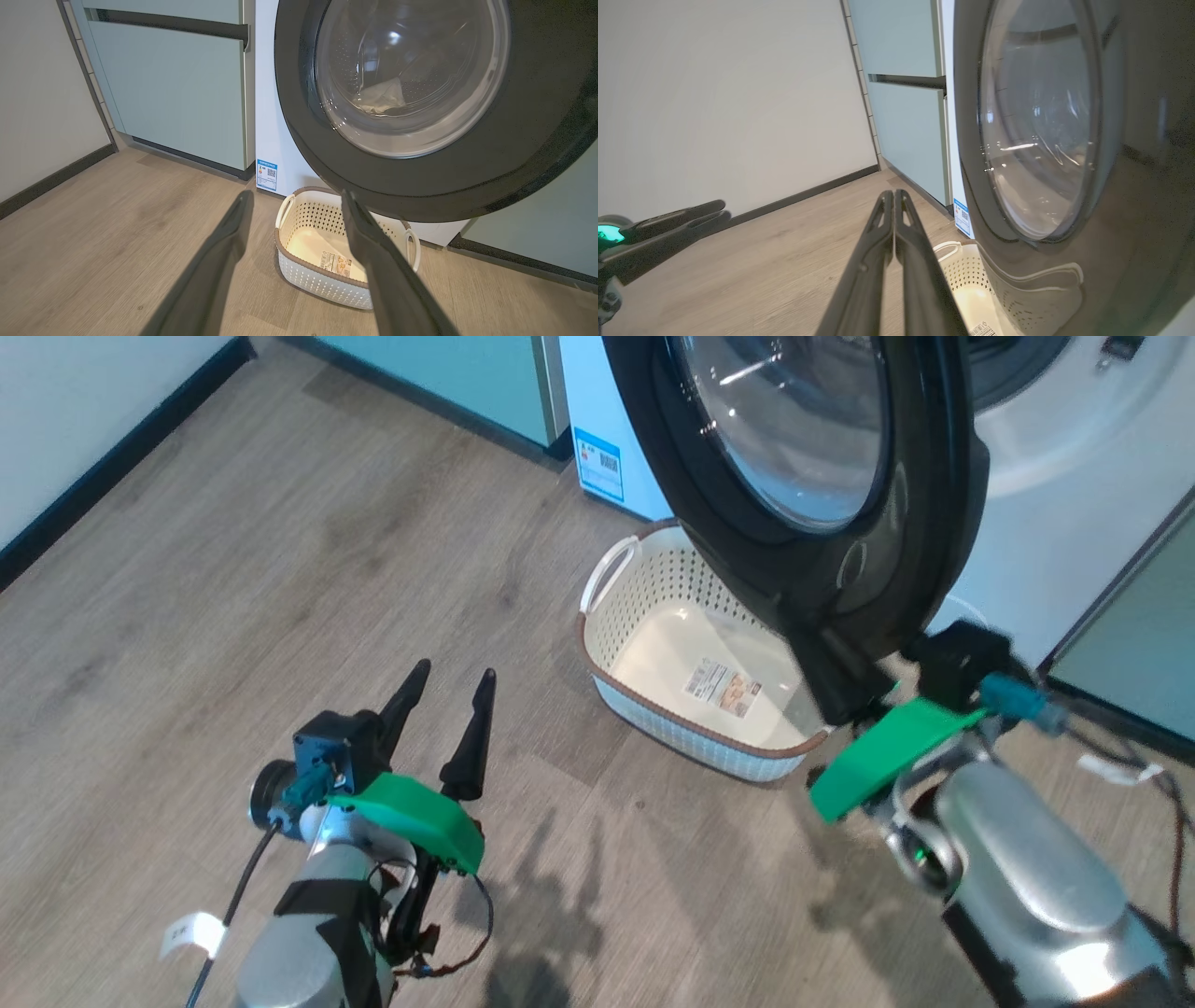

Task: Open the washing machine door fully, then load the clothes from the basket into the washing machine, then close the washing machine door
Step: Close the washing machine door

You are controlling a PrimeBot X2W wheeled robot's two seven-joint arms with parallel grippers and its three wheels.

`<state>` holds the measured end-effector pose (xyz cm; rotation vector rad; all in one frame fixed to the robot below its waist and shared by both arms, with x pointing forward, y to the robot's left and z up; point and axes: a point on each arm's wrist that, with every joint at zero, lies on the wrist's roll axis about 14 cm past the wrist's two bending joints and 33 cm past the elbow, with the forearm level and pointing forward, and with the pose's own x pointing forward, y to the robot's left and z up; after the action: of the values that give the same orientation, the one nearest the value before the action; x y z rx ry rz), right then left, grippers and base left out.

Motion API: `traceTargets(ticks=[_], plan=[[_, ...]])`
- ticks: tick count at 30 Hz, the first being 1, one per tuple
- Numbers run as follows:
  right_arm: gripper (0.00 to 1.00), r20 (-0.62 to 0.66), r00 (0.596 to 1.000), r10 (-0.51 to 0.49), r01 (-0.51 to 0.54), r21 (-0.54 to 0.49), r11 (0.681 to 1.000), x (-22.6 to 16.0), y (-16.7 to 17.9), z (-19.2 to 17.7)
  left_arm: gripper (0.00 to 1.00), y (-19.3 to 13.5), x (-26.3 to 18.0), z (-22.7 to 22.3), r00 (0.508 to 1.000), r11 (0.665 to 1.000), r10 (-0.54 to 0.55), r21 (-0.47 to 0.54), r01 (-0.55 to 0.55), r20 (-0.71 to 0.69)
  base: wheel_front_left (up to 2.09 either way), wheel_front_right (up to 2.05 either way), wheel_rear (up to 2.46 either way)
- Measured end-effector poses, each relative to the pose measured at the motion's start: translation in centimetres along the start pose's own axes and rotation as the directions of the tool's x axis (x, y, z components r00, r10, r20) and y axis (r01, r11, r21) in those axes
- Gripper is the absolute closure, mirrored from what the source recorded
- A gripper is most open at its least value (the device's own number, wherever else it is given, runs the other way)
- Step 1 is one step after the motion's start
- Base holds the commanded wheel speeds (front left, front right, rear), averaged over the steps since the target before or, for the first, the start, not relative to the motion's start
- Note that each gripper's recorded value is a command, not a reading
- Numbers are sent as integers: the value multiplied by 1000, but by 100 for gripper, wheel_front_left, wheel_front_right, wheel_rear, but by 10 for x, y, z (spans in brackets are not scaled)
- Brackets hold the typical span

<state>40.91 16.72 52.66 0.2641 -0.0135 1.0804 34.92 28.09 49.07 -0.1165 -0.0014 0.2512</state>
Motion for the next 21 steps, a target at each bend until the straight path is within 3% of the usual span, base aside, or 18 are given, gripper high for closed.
traceTargets(ticks=[13,21], plan=[[100,13,982,-188,187,33,982,5,-76,-1,0,-9,12,-9,1000,999,-11,-33,10,-24,0,0,0],[100,-27,972,-235,235,-2,972,-2,-94,-16,0,-16,15,-15,999,999,-27,-43,25,-37,0,0,0]])
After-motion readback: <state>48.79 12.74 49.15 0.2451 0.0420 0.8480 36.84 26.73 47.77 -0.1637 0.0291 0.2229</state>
